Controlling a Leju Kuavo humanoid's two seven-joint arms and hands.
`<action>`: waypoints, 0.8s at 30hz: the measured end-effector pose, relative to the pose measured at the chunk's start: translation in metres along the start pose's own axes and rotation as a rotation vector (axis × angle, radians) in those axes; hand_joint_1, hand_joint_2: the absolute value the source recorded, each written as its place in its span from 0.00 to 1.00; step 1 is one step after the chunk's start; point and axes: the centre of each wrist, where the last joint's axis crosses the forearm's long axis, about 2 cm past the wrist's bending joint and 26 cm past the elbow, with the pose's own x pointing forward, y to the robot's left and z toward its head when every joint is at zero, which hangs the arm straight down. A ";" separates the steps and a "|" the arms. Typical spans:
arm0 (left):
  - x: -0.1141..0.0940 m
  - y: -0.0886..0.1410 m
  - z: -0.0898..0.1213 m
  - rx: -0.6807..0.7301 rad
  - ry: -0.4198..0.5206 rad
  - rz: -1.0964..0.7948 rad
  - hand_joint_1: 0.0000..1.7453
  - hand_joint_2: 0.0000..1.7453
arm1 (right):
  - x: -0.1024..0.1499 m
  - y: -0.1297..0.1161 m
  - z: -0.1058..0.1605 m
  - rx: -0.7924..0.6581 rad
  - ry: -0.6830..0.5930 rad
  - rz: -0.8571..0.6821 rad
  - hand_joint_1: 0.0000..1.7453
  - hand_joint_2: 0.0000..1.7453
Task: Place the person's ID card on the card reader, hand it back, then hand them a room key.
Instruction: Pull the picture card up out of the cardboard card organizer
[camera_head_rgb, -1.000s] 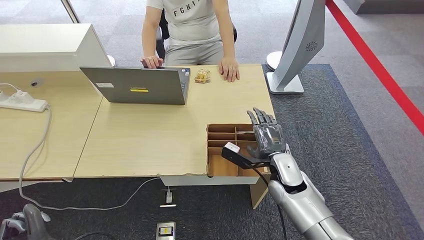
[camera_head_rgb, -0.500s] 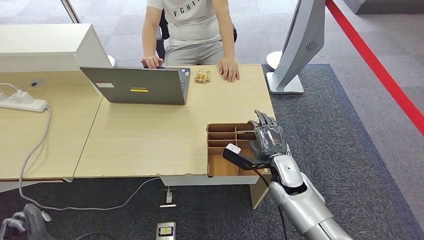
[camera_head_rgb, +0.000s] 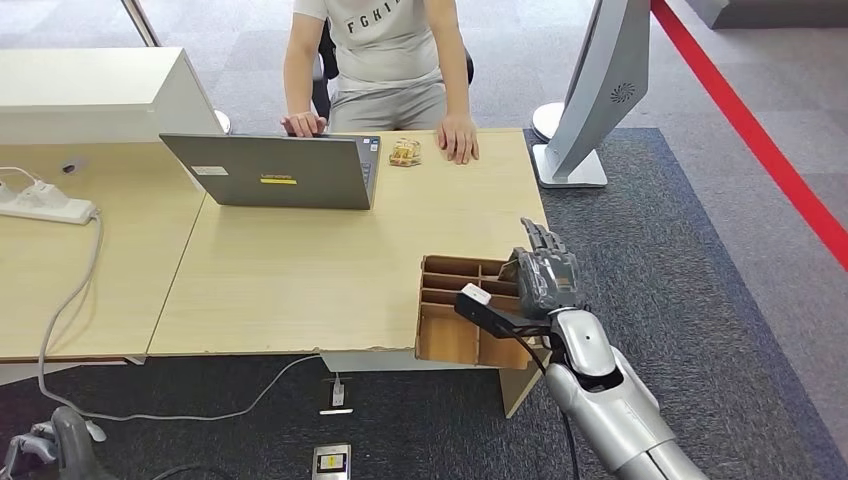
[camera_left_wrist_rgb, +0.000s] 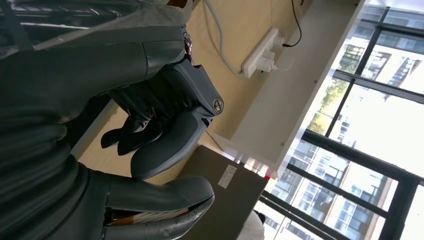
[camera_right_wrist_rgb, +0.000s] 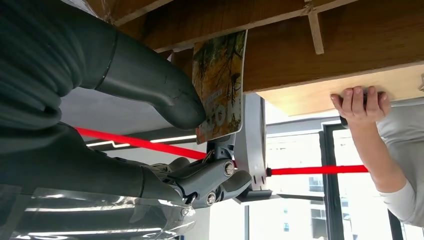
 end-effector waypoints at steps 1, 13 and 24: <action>0.000 0.000 0.000 0.000 0.000 0.000 1.00 1.00 | 0.000 0.000 0.000 0.000 0.000 0.001 1.00 1.00; 0.000 0.002 0.001 0.015 0.001 -0.027 1.00 1.00 | 0.008 -0.002 -0.002 -0.037 -0.034 -0.007 1.00 1.00; 0.001 0.004 0.004 0.010 0.006 -0.033 1.00 1.00 | 0.015 -0.015 -0.009 -0.213 -0.037 -0.049 1.00 1.00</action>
